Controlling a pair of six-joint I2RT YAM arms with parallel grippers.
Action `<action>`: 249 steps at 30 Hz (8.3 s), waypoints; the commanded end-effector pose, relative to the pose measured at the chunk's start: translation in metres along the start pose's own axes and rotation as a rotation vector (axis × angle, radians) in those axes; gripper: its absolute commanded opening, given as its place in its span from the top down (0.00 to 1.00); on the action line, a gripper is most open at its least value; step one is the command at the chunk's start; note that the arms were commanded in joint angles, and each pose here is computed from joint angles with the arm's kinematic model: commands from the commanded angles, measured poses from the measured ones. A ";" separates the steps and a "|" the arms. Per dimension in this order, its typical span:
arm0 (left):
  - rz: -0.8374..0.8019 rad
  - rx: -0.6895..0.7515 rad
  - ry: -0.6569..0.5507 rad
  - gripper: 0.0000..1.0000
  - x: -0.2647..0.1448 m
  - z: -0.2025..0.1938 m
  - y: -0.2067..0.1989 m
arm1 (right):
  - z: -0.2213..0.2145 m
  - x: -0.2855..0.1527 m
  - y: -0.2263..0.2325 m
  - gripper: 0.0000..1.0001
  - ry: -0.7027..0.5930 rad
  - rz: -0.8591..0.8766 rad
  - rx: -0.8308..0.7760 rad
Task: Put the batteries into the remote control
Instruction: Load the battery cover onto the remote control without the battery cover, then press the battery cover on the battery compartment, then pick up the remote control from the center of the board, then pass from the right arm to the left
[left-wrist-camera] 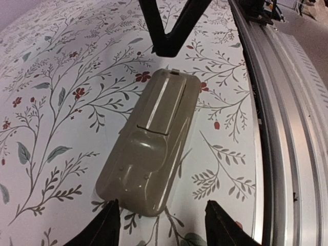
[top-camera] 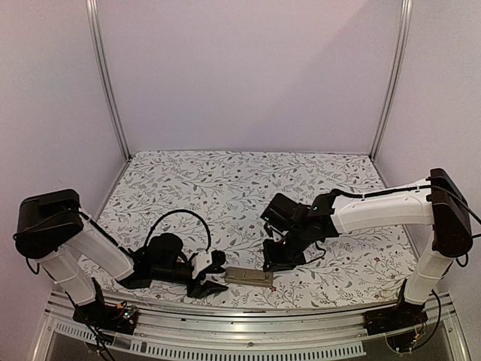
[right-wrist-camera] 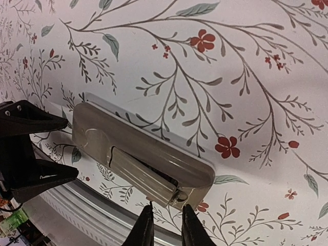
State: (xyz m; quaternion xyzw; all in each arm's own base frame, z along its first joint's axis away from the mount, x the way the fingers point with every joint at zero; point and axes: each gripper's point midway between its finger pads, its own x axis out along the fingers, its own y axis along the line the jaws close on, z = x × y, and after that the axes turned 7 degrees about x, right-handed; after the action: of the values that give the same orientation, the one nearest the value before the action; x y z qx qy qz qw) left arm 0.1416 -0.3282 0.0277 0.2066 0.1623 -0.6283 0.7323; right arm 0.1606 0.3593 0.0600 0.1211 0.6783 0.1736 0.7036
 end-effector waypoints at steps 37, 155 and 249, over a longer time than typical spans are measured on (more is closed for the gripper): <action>-0.005 0.012 0.008 0.44 0.001 -0.003 -0.005 | -0.003 0.012 -0.011 0.91 0.027 -0.005 0.017; 0.706 -0.307 -0.559 0.03 -0.183 0.099 0.089 | -0.002 0.068 0.065 0.18 -0.188 0.055 -1.156; -0.069 -0.013 -0.873 0.76 -0.131 0.283 0.027 | 0.007 -0.259 0.232 0.74 -0.859 0.974 -1.201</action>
State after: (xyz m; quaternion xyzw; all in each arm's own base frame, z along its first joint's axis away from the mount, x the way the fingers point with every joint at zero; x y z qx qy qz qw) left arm 0.1480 -0.3564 0.3342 -0.0810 -0.1435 -0.6726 0.7214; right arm 0.1445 0.4677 0.3852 0.0622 0.0420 0.7239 0.6858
